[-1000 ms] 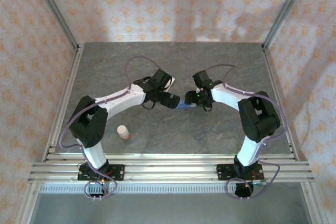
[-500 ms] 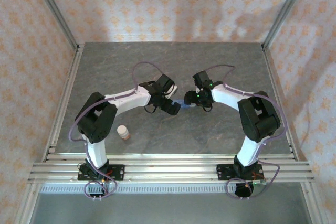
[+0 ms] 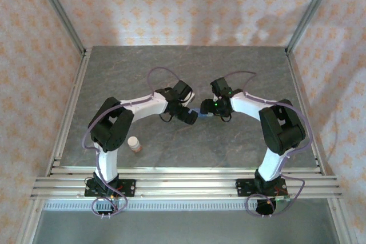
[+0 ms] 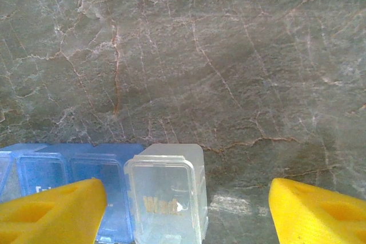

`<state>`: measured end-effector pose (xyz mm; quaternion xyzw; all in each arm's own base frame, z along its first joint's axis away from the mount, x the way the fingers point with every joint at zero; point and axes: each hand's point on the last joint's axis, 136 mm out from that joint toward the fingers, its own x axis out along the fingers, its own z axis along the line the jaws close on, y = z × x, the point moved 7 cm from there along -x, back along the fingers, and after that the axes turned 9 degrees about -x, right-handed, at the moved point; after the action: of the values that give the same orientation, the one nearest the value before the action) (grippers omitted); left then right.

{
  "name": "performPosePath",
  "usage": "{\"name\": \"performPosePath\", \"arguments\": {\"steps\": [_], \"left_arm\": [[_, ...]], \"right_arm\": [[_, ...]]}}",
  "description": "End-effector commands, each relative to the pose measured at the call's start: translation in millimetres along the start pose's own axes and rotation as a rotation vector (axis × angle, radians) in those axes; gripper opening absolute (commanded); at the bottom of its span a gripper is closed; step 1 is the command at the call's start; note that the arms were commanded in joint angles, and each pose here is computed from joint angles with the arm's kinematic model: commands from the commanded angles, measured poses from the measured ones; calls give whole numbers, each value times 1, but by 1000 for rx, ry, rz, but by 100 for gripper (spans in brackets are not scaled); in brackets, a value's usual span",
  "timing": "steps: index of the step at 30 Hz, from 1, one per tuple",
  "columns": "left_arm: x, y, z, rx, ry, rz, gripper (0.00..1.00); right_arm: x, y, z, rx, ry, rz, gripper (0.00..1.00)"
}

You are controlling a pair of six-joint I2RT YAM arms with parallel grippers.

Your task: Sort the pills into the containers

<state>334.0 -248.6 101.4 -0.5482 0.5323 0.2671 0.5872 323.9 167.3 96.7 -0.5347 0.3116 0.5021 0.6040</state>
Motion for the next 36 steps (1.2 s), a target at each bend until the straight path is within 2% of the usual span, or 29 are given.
{"name": "performPosePath", "arguments": {"steps": [1,15,36], "left_arm": [[-1,-14,7,10,-31,-30,100],[-12,-46,32,-49,-49,-78,100],[15,-56,51,-133,-62,-58,100]], "right_arm": [[15,19,-12,17,50,79,76],[20,24,-13,17,55,95,76],[26,27,-14,27,46,108,75]]}}
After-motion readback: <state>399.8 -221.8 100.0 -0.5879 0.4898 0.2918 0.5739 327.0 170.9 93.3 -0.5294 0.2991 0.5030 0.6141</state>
